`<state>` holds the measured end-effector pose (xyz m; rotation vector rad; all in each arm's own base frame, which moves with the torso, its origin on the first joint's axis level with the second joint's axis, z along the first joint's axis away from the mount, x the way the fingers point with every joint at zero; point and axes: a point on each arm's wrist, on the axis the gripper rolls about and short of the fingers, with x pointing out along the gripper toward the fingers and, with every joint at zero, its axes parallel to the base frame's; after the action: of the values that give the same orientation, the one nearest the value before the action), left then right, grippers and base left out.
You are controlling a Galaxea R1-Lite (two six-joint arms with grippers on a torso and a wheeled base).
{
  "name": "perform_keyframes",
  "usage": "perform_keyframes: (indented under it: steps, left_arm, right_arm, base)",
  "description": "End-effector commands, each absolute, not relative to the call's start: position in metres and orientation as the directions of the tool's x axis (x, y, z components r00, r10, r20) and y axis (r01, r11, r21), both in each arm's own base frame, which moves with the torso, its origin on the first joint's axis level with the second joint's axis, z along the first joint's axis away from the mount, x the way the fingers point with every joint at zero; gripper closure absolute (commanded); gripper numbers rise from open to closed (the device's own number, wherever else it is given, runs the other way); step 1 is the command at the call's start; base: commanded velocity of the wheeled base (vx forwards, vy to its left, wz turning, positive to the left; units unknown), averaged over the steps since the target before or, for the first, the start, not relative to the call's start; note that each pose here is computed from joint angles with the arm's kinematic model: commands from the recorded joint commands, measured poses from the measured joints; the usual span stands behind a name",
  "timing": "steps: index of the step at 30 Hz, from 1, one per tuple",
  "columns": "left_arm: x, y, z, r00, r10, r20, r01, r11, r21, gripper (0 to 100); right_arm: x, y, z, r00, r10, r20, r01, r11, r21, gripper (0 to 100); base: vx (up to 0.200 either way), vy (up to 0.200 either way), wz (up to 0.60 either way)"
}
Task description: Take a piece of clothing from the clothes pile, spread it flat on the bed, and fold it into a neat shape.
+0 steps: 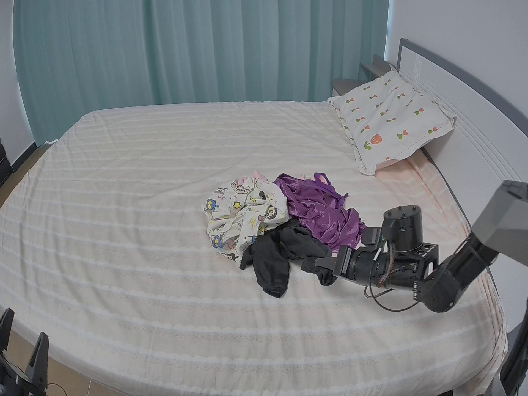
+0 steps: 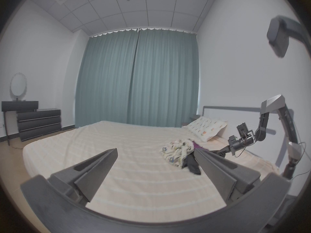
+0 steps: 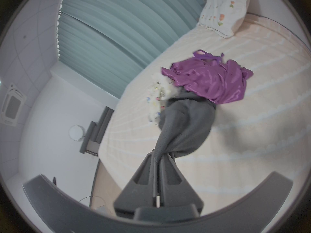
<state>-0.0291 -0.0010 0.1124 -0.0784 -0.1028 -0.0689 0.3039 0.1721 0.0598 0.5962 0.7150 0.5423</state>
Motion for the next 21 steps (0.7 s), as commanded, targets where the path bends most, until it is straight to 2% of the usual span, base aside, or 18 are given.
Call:
perform_keyframes:
  steps: [1,3,4,8,11,13,18,21]
  left_arm:
    - [-0.009,-0.006,0.170,0.960,-0.279,0.031,0.280,0.955,-0.094,0]
    - [-0.001,-0.007,0.171,0.949,-0.315,-0.015,0.312,0.944,-0.104,0]
    - [0.012,-0.008,0.172,0.922,-0.378,-0.077,0.369,0.923,-0.113,0]
    - [0.040,-0.012,0.168,0.854,-0.468,-0.227,0.449,0.883,-0.133,0]
    - [0.051,-0.014,0.165,0.818,-0.499,-0.286,0.476,0.866,-0.152,0]
    - [0.074,-0.026,0.158,0.715,-0.575,-0.398,0.546,0.815,-0.195,0]
    - [0.111,-0.053,0.153,0.656,-0.609,-0.446,0.604,0.778,-0.174,0]
    - [0.135,-0.083,0.143,0.632,-0.622,-0.463,0.632,0.759,-0.158,0]
  right_arm:
    - [0.225,0.161,0.152,0.571,0.801,-0.180,-0.479,0.504,0.719,100]
    - [0.217,0.160,0.160,0.563,0.812,-0.153,-0.503,0.484,0.716,100]
    - [0.204,0.156,0.178,0.554,0.827,-0.093,-0.548,0.447,0.707,100]
    - [0.184,0.145,0.205,0.514,0.858,0.007,-0.630,0.372,0.682,100]
    - [0.179,0.142,0.210,0.494,0.869,0.025,-0.650,0.350,0.674,100]
    - [0.175,0.139,0.215,0.480,0.876,0.048,-0.670,0.330,0.665,100]
    - [0.168,0.137,0.216,0.460,0.886,0.058,-0.687,0.314,0.655,100]
    - [0.162,0.142,0.219,0.430,0.900,0.068,-0.703,0.286,0.651,100]
  base:
    - [0.000,0.000,0.00]
    - [0.000,0.000,0.00]
    - [0.000,0.000,0.00]
    - [0.000,0.000,0.00]
    - [0.000,0.000,0.00]
    - [0.000,0.000,0.00]
    - [0.000,0.000,0.00]
    - [0.000,0.000,0.00]
